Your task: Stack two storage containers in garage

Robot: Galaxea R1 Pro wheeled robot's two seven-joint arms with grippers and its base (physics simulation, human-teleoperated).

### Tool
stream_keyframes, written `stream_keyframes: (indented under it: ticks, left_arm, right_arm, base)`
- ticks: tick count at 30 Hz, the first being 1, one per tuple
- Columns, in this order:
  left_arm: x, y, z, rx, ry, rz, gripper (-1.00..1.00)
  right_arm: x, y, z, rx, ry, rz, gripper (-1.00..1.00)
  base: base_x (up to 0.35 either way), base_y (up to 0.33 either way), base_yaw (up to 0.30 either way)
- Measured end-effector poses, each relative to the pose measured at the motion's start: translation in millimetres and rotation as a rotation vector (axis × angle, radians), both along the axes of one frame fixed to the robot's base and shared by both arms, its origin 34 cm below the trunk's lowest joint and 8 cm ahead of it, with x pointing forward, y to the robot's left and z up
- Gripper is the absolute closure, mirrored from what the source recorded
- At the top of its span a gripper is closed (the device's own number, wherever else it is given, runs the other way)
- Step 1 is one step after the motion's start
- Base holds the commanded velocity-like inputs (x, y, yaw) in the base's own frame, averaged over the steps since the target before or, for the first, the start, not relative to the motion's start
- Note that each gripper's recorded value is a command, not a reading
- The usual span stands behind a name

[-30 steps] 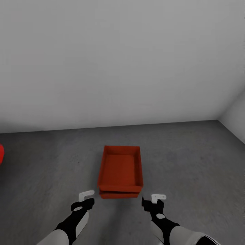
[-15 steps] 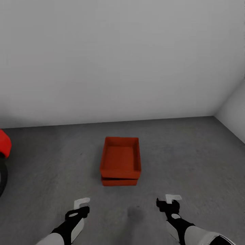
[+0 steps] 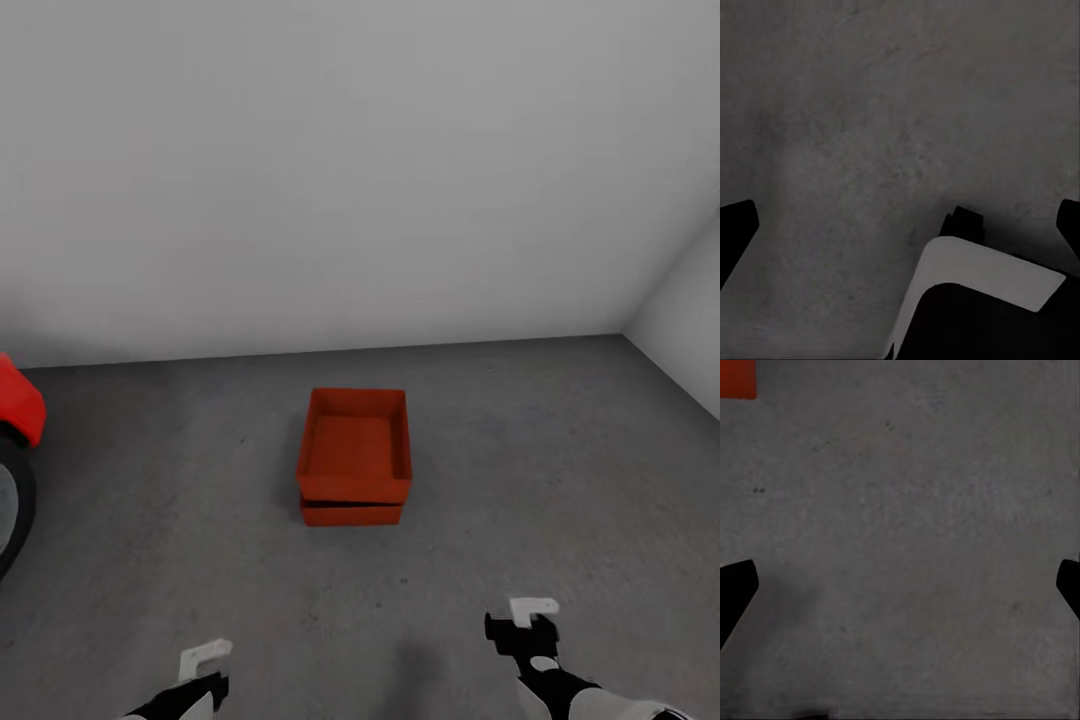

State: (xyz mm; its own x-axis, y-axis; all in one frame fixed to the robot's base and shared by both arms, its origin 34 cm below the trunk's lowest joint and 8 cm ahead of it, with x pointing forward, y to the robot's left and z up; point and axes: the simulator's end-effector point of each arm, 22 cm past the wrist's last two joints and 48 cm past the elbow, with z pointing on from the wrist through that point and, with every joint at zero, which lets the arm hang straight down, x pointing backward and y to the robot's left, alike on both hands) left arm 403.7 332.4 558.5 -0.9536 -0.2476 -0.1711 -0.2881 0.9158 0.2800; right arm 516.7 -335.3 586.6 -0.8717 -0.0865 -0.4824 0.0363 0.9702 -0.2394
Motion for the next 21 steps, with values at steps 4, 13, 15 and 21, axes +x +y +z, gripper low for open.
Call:
stream_keyframes:
  ticks: [4,13,15,21]
  left_arm:
    - [-9.9,10.5,-0.1,0.013,0.017,0.004,-1.0]
    - [-37.2,8.1,-6.2,-0.031,0.043,-0.006,-1.0]
    - [-53.9,2.5,-9.4,-0.06,0.061,-0.008,-1.0]
    - [-106.8,-15.0,-15.1,-0.128,0.119,-0.016,-1.0]
  right_arm:
    - [-82.3,9.9,-21.9,0.019,0.118,0.075,-1.0]
    - [-165.9,-15.7,-33.9,0.033,0.28,0.114,-1.0]
    - [-190.2,-14.4,-37.1,0.058,0.336,0.12,-1.0]
    - [-281.8,1.4,-39.6,0.134,0.506,0.133,-1.0]
  base:
    - [-0.009,0.0,0.0]
    - [-0.001,0.0,0.0]
    - [0.0,0.0,0.0]
    - [0.0,0.0,0.0]
